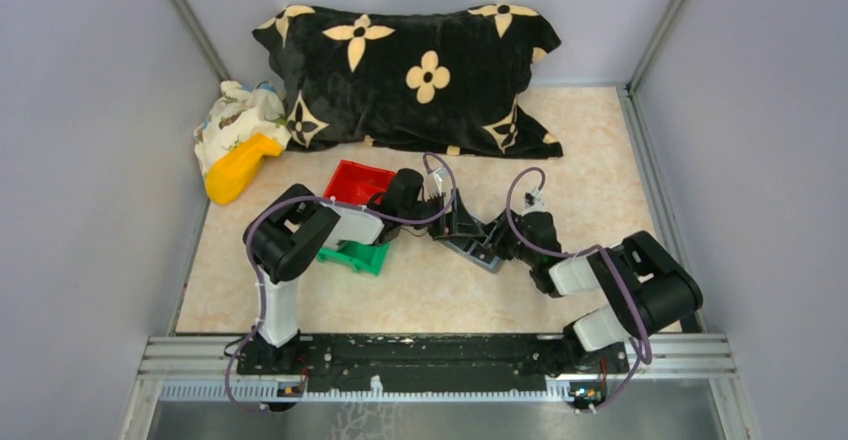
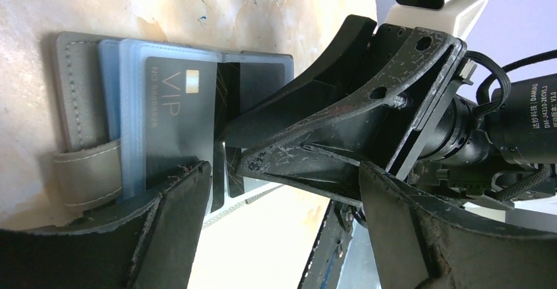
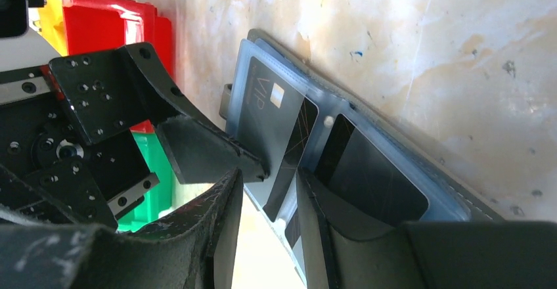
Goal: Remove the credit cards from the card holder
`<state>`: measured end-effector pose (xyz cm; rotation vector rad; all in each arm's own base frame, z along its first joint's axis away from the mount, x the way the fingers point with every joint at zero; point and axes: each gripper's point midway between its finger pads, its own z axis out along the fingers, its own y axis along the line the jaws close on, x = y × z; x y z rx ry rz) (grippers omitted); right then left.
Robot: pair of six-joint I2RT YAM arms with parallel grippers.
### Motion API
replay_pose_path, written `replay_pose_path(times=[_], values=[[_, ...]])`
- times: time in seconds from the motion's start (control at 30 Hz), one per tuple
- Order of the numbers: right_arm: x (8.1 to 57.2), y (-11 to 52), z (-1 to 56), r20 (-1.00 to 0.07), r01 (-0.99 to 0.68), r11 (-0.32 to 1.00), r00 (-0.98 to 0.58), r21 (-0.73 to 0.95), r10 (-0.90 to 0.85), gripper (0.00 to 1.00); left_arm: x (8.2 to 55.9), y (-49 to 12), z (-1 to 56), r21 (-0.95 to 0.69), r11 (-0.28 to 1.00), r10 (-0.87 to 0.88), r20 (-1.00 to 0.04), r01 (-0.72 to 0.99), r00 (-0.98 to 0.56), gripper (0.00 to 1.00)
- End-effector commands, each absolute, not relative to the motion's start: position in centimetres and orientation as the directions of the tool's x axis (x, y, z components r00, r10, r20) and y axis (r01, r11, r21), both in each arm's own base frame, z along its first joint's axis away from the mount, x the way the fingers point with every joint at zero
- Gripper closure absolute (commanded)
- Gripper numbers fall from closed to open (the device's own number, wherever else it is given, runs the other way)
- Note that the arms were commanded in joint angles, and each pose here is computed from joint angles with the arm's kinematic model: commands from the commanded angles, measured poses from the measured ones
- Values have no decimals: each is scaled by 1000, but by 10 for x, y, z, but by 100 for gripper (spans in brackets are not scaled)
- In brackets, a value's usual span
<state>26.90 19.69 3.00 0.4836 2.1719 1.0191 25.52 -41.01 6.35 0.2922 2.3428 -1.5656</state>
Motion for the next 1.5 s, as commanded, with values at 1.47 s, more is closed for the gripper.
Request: replay_pose_path(times=[1.47], values=[[260, 196, -16, -404, 34, 627, -738, 778, 541, 70, 267, -383, 105, -750, 492, -4, -511, 443, -860, 10]])
